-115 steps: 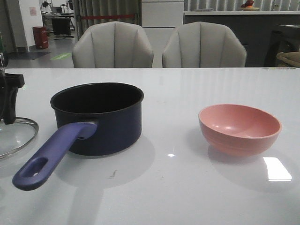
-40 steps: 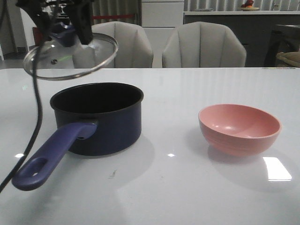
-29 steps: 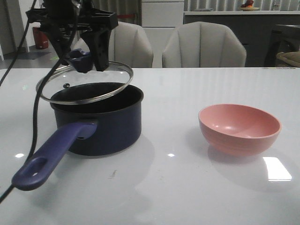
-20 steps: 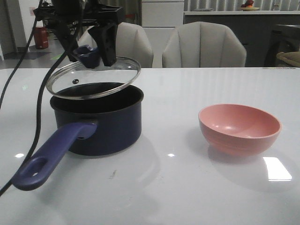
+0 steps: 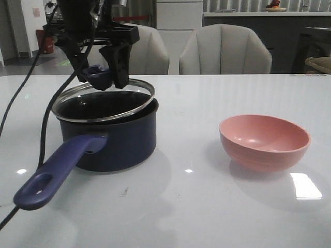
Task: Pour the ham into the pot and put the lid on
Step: 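Lift the glass lid and lower it onto the saucepan with the left gripper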
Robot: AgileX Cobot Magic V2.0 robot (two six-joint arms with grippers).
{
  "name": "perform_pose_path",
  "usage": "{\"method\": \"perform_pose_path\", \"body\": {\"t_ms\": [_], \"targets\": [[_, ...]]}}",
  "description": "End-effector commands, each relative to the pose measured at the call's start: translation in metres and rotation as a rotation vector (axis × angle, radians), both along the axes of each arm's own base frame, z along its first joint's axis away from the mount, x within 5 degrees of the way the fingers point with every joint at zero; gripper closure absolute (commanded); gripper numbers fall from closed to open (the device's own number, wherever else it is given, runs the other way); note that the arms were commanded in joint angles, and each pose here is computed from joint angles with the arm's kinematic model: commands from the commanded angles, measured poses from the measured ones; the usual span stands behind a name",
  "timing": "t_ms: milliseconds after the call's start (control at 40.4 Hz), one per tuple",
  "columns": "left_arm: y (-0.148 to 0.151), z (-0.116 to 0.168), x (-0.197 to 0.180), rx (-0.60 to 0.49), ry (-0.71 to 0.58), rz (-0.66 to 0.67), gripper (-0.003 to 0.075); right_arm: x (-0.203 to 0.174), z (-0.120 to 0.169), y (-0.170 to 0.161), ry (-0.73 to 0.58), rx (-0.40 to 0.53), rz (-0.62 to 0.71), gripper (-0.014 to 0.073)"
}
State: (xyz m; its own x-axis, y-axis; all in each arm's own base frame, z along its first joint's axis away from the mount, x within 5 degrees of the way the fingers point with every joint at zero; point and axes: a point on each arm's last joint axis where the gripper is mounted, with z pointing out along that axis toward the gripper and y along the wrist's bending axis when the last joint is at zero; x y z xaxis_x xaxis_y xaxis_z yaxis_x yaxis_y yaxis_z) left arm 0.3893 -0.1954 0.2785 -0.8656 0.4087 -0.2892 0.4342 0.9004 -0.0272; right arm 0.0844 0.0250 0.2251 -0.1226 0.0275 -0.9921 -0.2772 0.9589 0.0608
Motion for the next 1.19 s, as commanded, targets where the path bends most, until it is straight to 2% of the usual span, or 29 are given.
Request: {"method": "perform_pose_path", "body": {"t_ms": [0, 396, 817, 1164], "targets": [[-0.0011, 0.0366, -0.0062, -0.066, -0.107, -0.006, 0.0334, 0.002, 0.0155, -0.0017, -0.099, 0.016, -0.024, 0.044], [-0.0023, 0.0305, -0.0014, -0.057, -0.119, -0.006, 0.0329, 0.002, 0.0155, -0.0017, -0.099, 0.016, -0.024, 0.044], [-0.0025, 0.0308, -0.0009, -0.06, -0.125, -0.006, 0.0145, 0.002, 0.0155, -0.0017, -0.099, 0.016, -0.024, 0.044], [0.0, 0.0388, -0.0059, -0.05, -0.104, -0.007, 0.015, 0.002, 0.0155, -0.0017, -0.099, 0.016, -0.024, 0.044]]}}
